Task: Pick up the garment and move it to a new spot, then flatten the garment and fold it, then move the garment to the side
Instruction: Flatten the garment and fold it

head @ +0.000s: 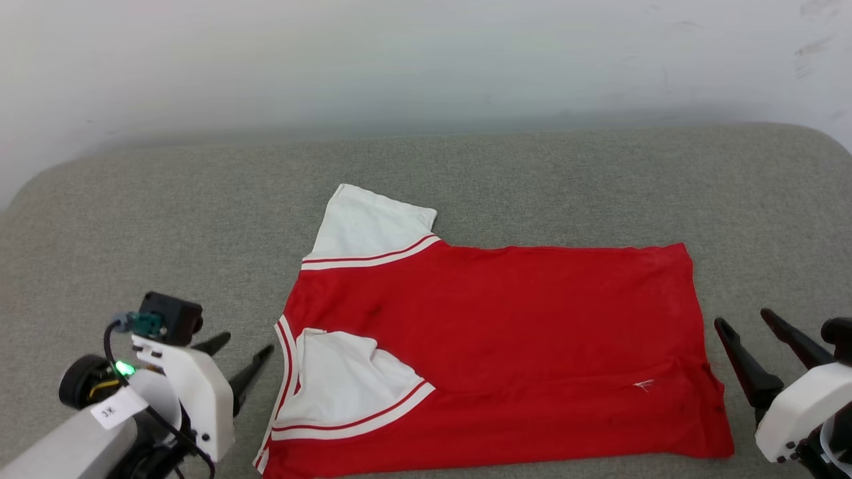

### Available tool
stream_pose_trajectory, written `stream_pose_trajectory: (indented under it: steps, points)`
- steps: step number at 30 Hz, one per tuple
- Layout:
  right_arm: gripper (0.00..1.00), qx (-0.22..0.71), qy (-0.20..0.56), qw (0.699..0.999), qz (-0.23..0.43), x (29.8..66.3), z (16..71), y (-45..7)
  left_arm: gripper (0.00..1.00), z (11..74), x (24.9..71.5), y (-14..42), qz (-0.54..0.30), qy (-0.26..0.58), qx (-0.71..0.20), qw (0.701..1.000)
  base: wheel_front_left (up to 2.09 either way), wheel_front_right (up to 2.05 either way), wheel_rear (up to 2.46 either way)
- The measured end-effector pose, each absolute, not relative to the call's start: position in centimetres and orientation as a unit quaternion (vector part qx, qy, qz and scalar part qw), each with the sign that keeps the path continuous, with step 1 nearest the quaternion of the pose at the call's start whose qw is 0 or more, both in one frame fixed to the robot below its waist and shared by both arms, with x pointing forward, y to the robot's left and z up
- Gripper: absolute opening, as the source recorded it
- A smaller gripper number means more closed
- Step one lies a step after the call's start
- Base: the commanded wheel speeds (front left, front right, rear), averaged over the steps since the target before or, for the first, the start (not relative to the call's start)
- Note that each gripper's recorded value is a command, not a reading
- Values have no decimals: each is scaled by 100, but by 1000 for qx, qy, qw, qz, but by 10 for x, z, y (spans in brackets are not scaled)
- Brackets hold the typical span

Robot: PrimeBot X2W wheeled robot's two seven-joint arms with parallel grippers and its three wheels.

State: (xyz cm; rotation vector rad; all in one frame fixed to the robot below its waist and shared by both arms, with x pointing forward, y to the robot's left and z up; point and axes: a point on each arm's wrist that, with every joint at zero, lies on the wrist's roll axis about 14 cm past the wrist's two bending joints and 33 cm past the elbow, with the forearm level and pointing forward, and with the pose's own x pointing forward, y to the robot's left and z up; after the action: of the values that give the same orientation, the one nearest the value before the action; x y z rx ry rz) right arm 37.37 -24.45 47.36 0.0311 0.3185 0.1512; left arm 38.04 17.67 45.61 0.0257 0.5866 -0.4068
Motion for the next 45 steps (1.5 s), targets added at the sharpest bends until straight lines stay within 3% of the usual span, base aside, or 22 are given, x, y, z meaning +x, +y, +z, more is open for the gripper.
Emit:
stream_pose_trajectory:
  steps: [10,19,26,32,37,45]
  points:
    - [100,25,-17,999,43,392,541,-230,100,525,460,158,-204,150,40,967,0,0,0]
    - [100,29,-32,998,34,398,541,-219,100,547,535,139,-225,139,66,962,0,0,0]
    - [100,29,-11,999,29,412,524,-220,100,536,589,125,-243,204,81,945,0,0,0]
    - [100,27,8,999,28,427,505,-221,100,503,619,120,-240,314,67,916,0,0,0]
    - [100,24,18,999,28,439,493,-222,100,466,627,122,-229,410,71,880,0,0,0]
    - [100,18,33,999,20,448,476,-229,100,400,622,117,-227,496,104,832,0,0,0]
